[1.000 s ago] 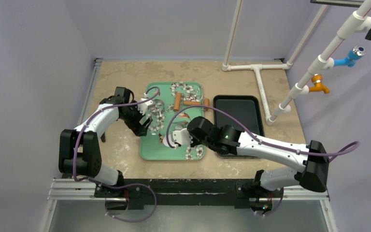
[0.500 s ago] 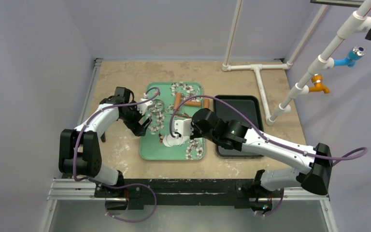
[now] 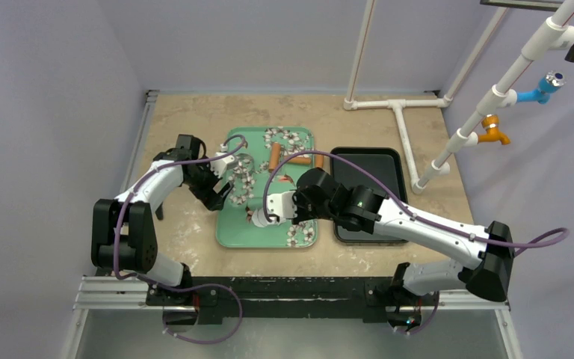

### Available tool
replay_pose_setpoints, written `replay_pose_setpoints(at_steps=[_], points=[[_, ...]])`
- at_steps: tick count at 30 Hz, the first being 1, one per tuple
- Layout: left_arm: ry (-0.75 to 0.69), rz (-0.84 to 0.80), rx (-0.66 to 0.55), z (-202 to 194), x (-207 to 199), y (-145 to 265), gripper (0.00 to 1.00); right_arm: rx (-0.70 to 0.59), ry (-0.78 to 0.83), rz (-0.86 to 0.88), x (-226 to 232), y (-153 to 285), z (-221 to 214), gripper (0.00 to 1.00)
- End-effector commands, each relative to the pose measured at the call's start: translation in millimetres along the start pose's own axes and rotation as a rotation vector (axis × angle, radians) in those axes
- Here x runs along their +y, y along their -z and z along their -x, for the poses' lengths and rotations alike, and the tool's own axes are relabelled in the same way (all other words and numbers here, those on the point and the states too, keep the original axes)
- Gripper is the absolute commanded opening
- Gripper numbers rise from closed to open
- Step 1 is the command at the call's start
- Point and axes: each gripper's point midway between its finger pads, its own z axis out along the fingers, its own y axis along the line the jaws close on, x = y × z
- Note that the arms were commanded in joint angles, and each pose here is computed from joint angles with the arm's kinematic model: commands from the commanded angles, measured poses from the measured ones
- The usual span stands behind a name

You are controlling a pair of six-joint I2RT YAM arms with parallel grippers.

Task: Roll out the dumpling wrappers from the dough
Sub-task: Remove the dumpling wrapper from the work surface.

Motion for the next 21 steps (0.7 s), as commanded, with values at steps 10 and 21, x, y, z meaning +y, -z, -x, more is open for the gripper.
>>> replay_pose_setpoints(at_steps=[10, 21], points=[[0.003, 0.021, -0.043, 13, 7, 6, 1.0, -0.059, 0.019, -0.001, -8, -15, 21, 0.0], [-0.001, 0.013, -0.05, 13, 6, 6, 1.0, -0.043, 0.01, -0.024, -13, -23, 21, 0.0]])
